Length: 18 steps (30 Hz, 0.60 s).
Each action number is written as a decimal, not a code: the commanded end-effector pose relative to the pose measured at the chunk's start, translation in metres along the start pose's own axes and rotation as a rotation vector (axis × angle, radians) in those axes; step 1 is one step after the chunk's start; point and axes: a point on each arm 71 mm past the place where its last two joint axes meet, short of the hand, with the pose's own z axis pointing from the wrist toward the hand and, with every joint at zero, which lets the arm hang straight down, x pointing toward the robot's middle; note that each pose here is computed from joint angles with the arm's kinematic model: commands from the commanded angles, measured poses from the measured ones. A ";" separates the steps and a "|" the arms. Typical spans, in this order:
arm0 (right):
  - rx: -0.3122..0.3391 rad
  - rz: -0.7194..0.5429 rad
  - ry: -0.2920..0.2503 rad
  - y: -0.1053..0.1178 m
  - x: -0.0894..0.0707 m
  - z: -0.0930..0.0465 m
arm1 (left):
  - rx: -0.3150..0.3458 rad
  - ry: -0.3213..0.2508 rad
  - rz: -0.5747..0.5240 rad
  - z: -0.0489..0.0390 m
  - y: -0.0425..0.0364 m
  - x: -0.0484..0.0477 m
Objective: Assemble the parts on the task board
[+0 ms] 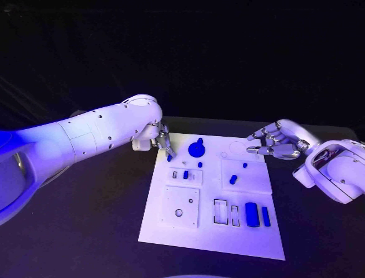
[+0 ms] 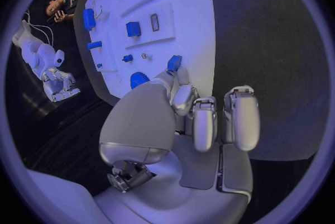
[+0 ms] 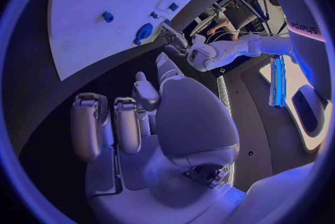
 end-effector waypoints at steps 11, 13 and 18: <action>-0.001 -0.001 0.013 0.000 0.001 0.000 | 0.006 0.012 -0.008 0.0001 0.0015 0.0003; -0.001 -0.001 0.013 0.000 0.001 0.000 | 0.004 0.013 -0.008 0.0001 0.0021 0.0003; -0.001 -0.001 0.013 0.000 0.001 0.000 | 0.003 0.018 -0.005 0.0001 0.0025 0.0007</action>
